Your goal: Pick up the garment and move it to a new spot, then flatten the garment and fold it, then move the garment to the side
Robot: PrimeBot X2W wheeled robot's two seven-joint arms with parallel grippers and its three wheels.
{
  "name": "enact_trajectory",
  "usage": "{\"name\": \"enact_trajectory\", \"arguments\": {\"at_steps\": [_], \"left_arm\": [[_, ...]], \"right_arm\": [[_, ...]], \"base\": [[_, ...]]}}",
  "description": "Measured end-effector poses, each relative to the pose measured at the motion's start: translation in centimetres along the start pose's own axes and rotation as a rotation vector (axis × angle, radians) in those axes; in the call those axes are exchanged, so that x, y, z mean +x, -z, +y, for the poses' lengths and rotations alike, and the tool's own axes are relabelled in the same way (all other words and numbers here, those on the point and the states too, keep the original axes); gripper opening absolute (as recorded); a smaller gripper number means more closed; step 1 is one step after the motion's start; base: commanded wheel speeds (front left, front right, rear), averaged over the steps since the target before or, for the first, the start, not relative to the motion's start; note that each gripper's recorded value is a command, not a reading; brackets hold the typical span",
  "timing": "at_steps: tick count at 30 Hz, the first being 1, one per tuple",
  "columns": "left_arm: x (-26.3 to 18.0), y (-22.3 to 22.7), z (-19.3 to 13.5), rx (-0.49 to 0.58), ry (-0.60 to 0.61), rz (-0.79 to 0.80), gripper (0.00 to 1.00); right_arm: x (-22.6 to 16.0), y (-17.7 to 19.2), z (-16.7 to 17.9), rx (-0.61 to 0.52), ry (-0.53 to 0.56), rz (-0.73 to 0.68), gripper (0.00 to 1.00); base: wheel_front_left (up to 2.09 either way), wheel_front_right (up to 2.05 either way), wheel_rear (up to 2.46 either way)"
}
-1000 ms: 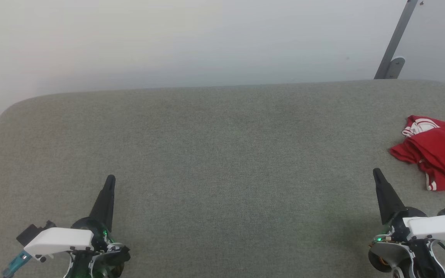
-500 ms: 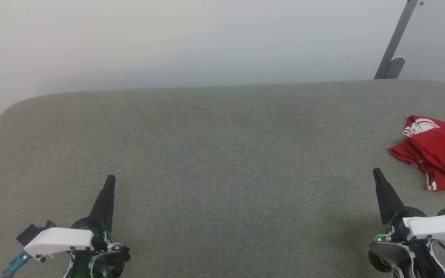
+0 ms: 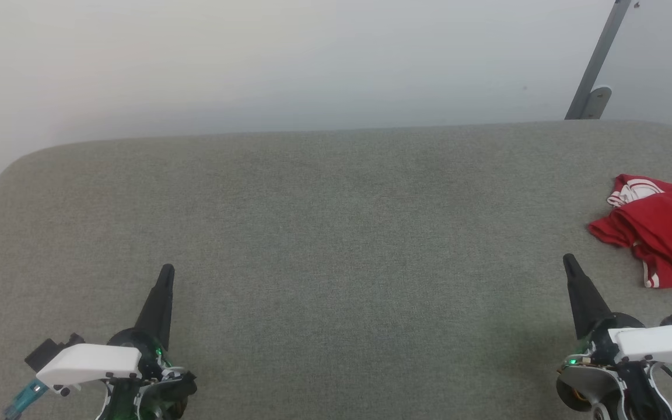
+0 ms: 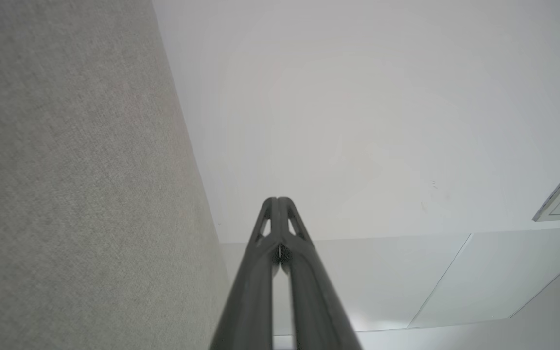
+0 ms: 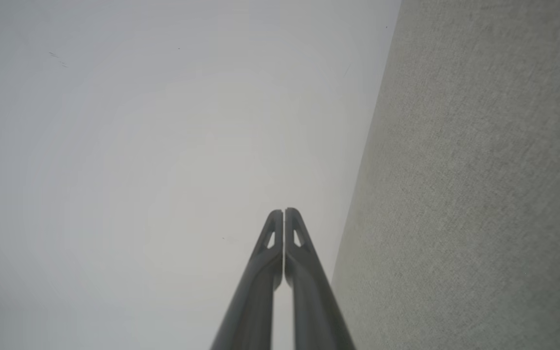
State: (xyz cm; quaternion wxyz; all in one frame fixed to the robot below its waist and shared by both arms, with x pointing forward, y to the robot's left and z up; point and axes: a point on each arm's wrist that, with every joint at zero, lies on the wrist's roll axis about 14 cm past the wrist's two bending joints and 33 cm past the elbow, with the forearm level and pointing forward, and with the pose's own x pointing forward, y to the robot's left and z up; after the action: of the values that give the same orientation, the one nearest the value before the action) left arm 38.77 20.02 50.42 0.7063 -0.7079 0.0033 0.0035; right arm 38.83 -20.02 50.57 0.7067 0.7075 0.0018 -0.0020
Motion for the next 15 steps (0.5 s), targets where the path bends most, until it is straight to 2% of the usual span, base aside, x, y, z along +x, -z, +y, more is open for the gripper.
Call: {"name": "enact_trajectory", "arguments": {"at_steps": [15], "left_arm": [[0.0,0.0,0.0,0.0,0.0,0.0,0.0]], "right_arm": [[0.0,-0.01,0.0,0.0,0.0,0.0,0.0]], "base": [[0.0,0.0,0.0]]}}
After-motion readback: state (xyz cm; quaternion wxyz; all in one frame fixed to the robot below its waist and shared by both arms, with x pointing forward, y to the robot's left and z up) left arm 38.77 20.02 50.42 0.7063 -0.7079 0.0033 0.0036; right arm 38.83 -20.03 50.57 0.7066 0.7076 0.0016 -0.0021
